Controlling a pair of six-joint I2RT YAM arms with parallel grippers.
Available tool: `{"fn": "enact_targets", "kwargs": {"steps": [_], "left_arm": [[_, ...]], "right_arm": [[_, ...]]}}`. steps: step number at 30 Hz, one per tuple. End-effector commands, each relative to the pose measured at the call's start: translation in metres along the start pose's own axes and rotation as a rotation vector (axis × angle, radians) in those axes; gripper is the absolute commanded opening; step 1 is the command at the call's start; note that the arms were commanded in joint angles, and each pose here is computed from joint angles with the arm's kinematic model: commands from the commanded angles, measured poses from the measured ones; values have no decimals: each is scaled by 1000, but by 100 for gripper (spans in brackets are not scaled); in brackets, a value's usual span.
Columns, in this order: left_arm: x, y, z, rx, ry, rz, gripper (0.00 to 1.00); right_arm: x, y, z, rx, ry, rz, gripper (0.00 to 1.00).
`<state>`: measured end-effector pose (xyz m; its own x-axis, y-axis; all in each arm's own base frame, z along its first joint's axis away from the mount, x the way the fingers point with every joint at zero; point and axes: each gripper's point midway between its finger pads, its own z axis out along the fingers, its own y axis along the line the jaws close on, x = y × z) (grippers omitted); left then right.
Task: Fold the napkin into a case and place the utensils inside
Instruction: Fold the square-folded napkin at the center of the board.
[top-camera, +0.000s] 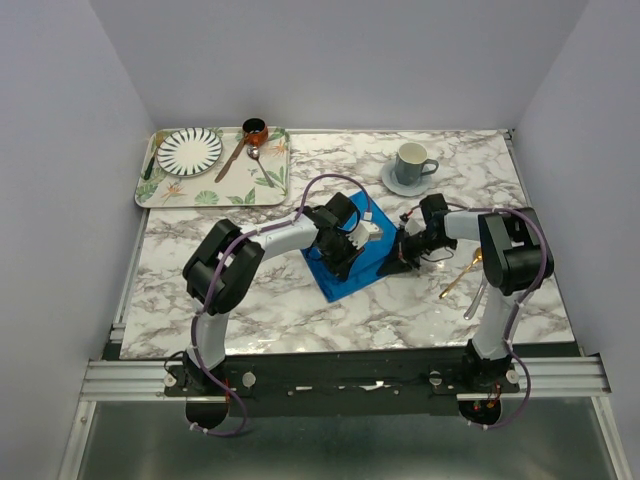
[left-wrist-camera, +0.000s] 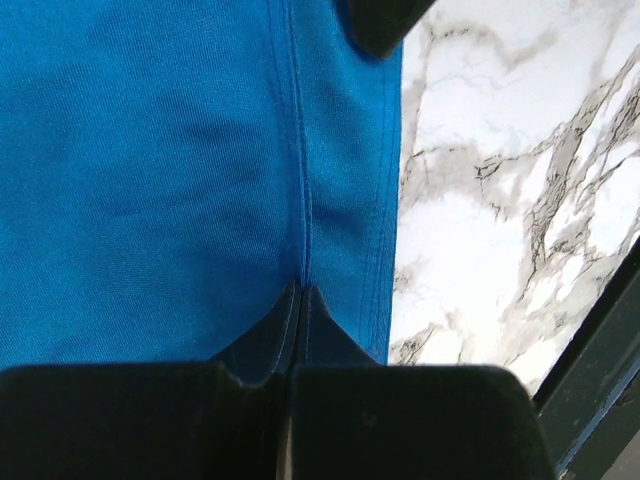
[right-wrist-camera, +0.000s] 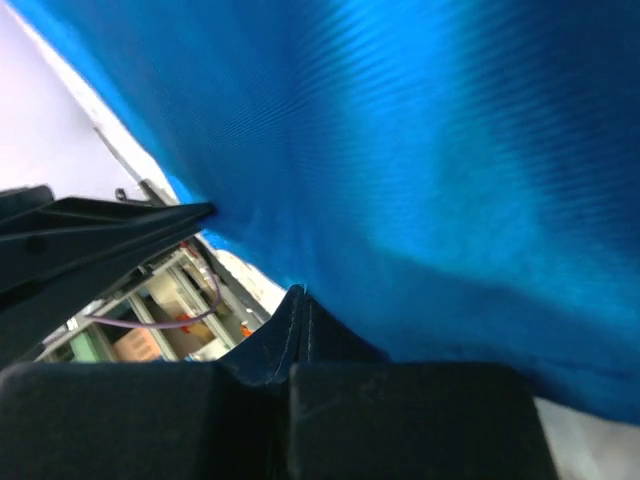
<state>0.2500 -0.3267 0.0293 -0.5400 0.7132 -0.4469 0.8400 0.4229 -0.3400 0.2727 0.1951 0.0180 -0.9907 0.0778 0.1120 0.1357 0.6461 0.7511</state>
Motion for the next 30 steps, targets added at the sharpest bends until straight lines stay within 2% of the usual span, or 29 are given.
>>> {"fn": "enact_targets", "kwargs": {"steps": [1,14,22,30], "left_arm": [[-7,-13,-8,43,-22,9,0],[-13,-41,-38,86,-59,51,0],[1,-54,-28,121,-15,54,0],[30,-43,-5,112,65,24,0]], "right_arm": [[-10,-13,8,33,-33,13,1],[-9,-22,6,86,-54,24,1],[-7,-21,4,93,-55,11,1],[-8,1,-12,62,-84,-56,1]]}}
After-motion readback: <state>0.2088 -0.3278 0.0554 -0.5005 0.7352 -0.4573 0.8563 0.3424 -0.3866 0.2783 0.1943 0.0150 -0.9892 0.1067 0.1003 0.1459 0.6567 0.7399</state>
